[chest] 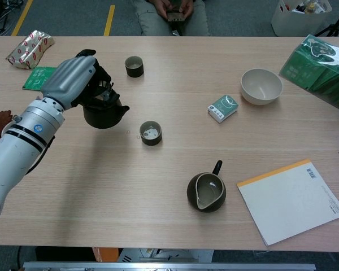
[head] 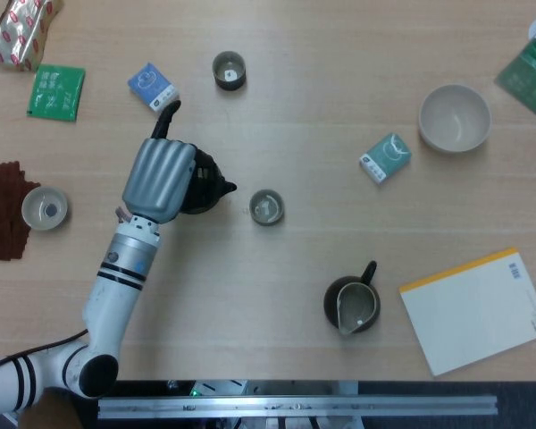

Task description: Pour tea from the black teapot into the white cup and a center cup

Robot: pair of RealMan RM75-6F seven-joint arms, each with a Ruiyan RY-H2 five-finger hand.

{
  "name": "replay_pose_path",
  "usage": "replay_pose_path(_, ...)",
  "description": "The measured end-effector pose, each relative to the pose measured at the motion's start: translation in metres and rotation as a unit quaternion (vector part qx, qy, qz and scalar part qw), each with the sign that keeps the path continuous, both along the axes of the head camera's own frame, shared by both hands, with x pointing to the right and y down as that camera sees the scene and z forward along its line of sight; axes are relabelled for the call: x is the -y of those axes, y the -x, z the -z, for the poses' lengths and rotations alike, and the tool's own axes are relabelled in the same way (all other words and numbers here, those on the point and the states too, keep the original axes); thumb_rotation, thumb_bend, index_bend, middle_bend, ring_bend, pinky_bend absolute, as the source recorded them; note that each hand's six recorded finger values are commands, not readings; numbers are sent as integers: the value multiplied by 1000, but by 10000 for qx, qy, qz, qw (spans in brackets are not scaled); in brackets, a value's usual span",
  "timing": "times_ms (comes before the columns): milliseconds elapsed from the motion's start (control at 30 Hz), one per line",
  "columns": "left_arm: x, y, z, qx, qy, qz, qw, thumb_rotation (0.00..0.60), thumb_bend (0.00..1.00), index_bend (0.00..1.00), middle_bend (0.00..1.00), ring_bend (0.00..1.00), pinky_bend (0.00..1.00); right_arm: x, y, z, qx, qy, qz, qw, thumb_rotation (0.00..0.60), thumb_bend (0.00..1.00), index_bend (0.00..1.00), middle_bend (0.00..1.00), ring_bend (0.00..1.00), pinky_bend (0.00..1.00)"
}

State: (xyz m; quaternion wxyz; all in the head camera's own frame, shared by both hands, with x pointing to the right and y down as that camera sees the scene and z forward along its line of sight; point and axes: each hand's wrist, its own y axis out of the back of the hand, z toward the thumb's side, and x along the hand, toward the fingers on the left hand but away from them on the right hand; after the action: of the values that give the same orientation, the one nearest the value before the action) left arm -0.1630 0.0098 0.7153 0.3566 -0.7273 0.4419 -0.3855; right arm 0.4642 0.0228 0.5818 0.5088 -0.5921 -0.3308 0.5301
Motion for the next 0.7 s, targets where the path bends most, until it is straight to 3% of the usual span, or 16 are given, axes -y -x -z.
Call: replay_pose_path(700,-15,58,-41,-5,365,466,9982,600,329,877,910,736,69,-3,3,-3,10,65,-25,10000,600,93,177,154,15,78)
